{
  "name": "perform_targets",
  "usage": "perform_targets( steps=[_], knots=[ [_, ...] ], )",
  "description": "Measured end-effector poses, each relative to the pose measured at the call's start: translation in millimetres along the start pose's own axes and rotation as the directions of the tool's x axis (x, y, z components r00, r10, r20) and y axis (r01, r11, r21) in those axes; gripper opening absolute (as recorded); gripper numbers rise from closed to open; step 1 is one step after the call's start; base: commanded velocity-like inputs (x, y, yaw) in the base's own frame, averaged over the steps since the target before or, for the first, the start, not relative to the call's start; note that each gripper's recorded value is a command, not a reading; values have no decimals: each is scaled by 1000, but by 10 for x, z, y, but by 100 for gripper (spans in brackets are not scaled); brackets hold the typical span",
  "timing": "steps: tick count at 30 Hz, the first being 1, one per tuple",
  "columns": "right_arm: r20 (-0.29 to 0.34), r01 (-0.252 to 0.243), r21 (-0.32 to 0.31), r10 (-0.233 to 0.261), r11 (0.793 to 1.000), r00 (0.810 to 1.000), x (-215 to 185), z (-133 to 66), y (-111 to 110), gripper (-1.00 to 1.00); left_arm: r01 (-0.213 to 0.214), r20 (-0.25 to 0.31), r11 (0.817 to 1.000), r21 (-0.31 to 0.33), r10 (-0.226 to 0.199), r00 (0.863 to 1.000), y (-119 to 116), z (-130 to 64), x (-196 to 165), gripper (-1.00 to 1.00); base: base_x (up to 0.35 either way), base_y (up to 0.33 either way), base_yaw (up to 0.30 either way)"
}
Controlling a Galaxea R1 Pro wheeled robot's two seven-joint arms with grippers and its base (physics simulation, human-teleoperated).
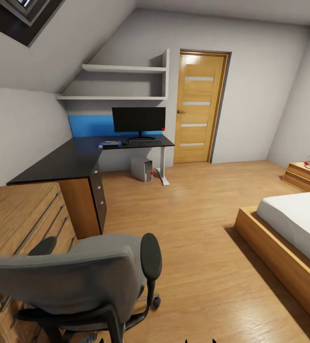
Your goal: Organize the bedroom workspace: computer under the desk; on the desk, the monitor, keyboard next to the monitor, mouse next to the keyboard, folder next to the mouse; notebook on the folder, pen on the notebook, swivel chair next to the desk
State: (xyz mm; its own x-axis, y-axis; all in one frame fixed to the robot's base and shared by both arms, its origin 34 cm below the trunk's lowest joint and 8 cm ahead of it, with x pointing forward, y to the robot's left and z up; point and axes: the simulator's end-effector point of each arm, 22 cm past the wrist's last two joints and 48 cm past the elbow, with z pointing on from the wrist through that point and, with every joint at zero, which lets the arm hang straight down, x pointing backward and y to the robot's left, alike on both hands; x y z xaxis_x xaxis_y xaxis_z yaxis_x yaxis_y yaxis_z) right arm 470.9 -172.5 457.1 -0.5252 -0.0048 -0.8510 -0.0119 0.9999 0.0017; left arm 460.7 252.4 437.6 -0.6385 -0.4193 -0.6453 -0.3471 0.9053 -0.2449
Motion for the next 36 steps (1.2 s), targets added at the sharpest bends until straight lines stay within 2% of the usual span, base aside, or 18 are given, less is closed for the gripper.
perform_targets(
  steps=[15,22,36],
  knots=[
    [1,0,-1,0,1000,1000,-3,-1,5,100,1,-1,1000,-1,-1,1000,4,-3,8,100,222,0,0],
    [0,0,0,0,1000,1000,-3,2,2,100,0,-1,1000,-1,0,1000,3,-1,8,100,52,0,0],
    [-1,0,0,0,1000,1000,2,3,1,100,0,-2,1000,-1,0,1000,4,2,8,100,-239,0,0]
  ],
)
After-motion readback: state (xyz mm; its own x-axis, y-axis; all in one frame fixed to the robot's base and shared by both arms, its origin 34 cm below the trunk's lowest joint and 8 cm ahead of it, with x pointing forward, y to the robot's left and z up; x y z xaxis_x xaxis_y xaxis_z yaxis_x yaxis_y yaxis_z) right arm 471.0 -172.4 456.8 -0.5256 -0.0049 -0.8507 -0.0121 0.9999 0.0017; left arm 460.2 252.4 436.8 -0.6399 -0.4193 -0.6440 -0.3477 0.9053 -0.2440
